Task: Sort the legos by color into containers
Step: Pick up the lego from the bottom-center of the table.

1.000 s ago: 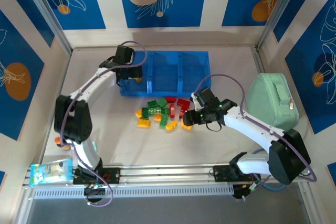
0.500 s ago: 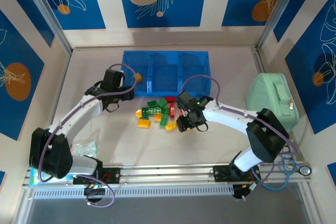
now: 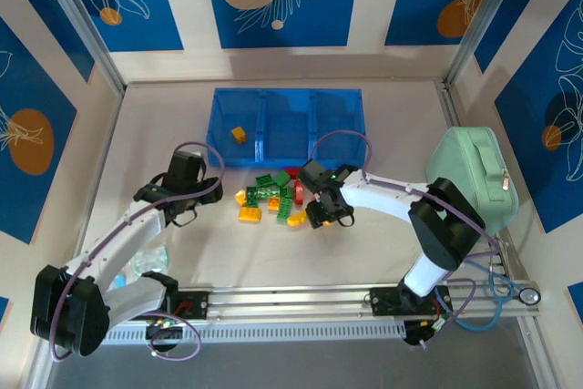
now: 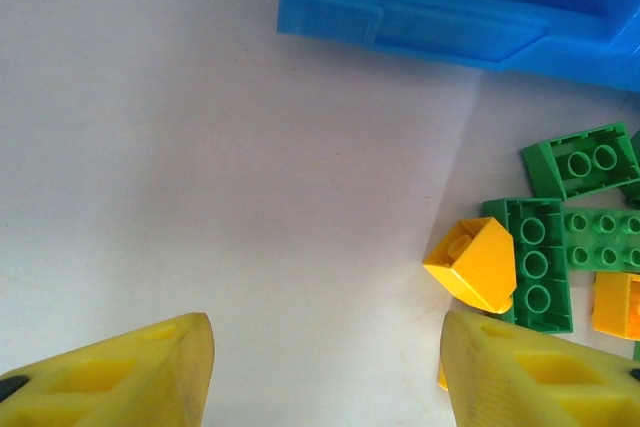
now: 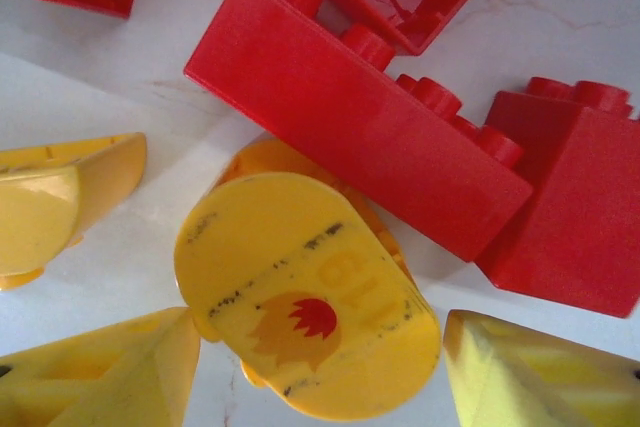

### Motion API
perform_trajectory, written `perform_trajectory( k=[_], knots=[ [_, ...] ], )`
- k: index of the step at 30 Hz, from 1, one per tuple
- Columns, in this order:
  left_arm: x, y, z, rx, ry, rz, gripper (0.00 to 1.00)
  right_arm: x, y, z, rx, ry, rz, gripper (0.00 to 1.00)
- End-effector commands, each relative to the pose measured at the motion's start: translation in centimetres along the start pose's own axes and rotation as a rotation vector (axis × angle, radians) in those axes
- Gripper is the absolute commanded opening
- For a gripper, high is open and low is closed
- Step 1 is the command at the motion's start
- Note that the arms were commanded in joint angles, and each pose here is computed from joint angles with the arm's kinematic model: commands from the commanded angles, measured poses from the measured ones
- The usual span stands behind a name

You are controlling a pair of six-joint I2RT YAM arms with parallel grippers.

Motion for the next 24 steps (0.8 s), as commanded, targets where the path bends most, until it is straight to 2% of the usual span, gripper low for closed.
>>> perform_trajectory(
  k=[1, 11, 15, 24],
  knots=[
    [0.2, 0.2, -0.1, -0.015, 0.002, 0.003, 0.62, 0.0, -0.5, 0.7, 0.021, -0.033, 0.002, 0.64],
    [0.4, 0.0, 0.0, 0.009, -0.018, -0.002, 0.61, 0.2, -0.4, 0.7, 0.025, -0.025, 0.004, 0.51],
    [0.8, 0.7, 0.2, 0.015, -0.031, 0.015, 0.61, -0.6, -0.2, 0.7, 0.025, -0.024, -0.003, 0.39],
    [0.7, 2.4, 0.5, 0.002, -0.021, 0.024, 0.59, -6.3, -1.6, 2.3, -0.004, -0.092, -0.109, 0.37]
  ],
)
Point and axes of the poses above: each hand's point on the last joint's axis, 136 mm out from that joint toward the fingers, its own x axis out along the fingers, its own z axis along the line the jaws close on, y = z × x, the point moved 9 cm from there along -x, back along the fingers, and after that the axes turned 11 degrees about x, right-handed, at the moved point
